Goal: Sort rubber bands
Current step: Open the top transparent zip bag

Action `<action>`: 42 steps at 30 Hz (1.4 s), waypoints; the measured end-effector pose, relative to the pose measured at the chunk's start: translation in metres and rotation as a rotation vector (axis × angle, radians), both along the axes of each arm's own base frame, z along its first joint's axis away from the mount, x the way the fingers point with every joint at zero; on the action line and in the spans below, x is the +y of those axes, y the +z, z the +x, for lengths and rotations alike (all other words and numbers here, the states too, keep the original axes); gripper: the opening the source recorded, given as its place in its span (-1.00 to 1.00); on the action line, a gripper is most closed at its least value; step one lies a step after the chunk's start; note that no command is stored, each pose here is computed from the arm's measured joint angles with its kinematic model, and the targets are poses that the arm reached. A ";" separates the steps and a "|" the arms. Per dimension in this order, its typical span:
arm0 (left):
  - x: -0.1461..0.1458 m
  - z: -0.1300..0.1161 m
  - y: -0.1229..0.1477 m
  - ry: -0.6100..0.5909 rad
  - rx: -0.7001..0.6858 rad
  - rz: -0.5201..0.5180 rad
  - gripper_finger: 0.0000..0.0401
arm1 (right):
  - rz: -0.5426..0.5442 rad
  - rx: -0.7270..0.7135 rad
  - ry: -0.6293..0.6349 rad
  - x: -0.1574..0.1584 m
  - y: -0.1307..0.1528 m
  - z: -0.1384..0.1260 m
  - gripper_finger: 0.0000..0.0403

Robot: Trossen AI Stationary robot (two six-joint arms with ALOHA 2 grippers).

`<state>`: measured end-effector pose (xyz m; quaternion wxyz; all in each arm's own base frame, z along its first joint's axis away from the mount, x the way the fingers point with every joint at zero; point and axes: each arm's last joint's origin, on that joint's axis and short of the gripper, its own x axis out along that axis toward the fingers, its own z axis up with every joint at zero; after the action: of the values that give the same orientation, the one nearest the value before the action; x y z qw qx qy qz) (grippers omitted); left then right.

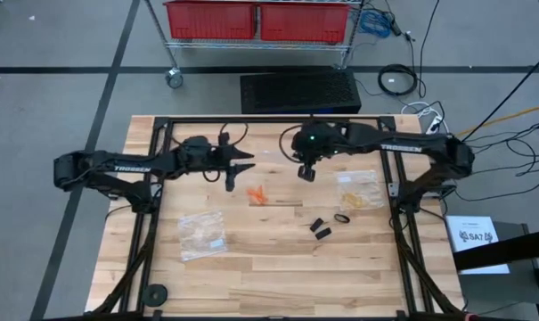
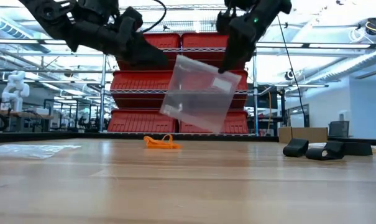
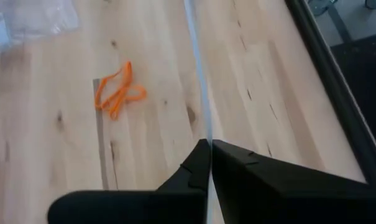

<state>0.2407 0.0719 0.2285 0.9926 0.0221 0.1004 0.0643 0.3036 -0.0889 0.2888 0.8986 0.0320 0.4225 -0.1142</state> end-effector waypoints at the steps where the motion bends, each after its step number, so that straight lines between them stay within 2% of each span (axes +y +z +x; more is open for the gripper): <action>1: 0.001 0.003 -0.002 -0.001 -0.005 0.002 -0.26 | -0.001 -0.006 0.000 0.001 0.003 -0.002 -1.00; 4: 0.004 0.008 -0.008 0.037 -0.009 0.013 -0.19 | 0.000 -0.001 0.007 0.004 0.005 -0.005 -1.00; 9: 0.009 0.016 0.005 0.060 -0.045 0.049 -0.15 | 0.003 0.010 0.032 0.011 0.004 -0.004 -1.00; 15: 0.009 0.019 0.011 0.041 -0.044 0.101 -0.14 | 0.000 0.011 0.054 0.016 0.004 -0.002 -1.00; 25: 0.003 0.026 0.011 -0.040 -0.002 0.103 -0.16 | -0.002 0.011 0.062 0.017 0.004 -0.002 -1.00; 30: 0.002 0.033 0.004 -0.068 0.038 0.146 -0.36 | -0.002 0.010 0.062 0.017 0.004 -0.002 -1.00; 37: 0.003 0.033 0.004 -0.065 0.036 0.147 -0.90 | -0.005 0.013 0.067 0.017 0.004 -0.002 -1.00; 42: 0.003 0.033 0.004 -0.065 0.035 0.147 -0.95 | -0.003 0.020 0.068 0.017 0.004 -0.002 -1.00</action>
<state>0.2737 0.0751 0.2322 0.9879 0.0995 0.1122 0.0389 0.3013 -0.0715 0.2926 0.8976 0.0151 0.4323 -0.0844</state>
